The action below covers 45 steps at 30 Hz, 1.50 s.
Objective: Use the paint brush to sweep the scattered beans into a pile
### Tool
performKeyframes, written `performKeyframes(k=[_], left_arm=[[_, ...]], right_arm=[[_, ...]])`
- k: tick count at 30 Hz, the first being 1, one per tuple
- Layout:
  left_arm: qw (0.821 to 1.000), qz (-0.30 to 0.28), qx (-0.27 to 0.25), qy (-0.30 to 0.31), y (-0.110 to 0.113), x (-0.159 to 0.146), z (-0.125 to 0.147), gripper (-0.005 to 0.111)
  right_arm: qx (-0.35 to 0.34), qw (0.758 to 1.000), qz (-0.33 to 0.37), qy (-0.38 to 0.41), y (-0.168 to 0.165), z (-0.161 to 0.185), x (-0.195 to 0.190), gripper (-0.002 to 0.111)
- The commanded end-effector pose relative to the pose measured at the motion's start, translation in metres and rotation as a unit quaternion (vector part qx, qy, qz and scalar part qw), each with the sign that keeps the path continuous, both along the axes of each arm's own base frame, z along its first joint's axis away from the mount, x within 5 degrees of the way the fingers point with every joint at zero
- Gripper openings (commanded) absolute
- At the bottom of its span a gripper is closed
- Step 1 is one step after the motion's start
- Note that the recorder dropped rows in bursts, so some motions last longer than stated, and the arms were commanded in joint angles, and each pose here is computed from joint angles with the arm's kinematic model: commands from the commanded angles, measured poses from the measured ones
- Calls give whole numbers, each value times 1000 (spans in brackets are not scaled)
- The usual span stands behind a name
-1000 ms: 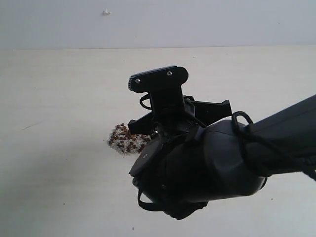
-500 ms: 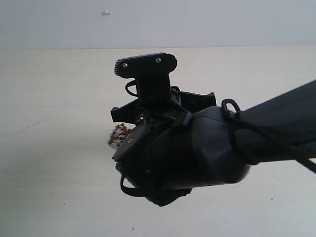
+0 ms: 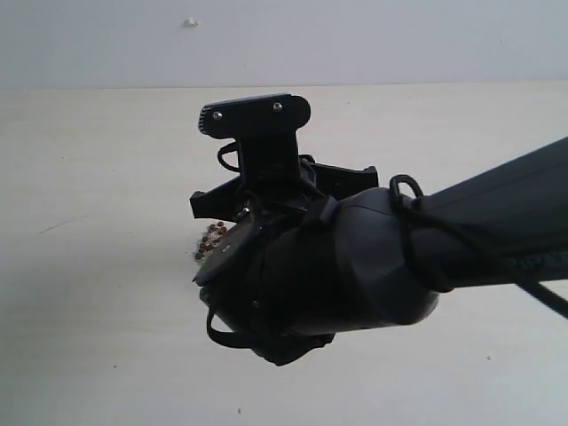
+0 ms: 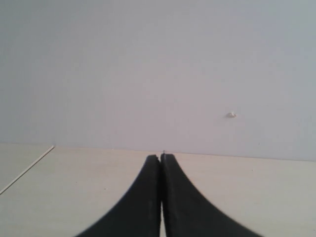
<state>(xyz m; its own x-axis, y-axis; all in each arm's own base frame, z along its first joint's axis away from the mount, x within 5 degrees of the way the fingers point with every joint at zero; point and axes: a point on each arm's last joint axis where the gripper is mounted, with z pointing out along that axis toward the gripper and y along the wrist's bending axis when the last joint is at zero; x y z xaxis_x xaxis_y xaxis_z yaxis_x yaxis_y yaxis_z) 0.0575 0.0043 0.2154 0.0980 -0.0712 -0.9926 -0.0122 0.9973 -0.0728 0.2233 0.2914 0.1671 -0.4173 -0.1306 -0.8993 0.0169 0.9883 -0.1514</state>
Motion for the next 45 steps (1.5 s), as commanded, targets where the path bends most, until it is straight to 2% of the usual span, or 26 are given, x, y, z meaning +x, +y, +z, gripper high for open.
performKeyframes(k=[1,18,26,37,41,45], left_arm=[[1000,-4,1,-1,-1,0,-1,0],[1000,-4,1,-1,-1,0,-1,0],[1000,-4,1,-1,-1,0,-1,0],[1000,-4,1,-1,-1,0,-1,0],[1000,-4,1,-1,-1,0,-1,0],[1000,-4,1,-1,-1,0,-1,0]], right_arm=[[6,1000,9,0,13,-5,4,0],[49,999,22,1,35,5,12,0],[13,1000,9,-5,29,12,11,0],[-1,998,41,-42,15,79,2,0],[-69,993,87,-40,5,102,0,0],[-118,983,137,11,-15,121,7,0]])
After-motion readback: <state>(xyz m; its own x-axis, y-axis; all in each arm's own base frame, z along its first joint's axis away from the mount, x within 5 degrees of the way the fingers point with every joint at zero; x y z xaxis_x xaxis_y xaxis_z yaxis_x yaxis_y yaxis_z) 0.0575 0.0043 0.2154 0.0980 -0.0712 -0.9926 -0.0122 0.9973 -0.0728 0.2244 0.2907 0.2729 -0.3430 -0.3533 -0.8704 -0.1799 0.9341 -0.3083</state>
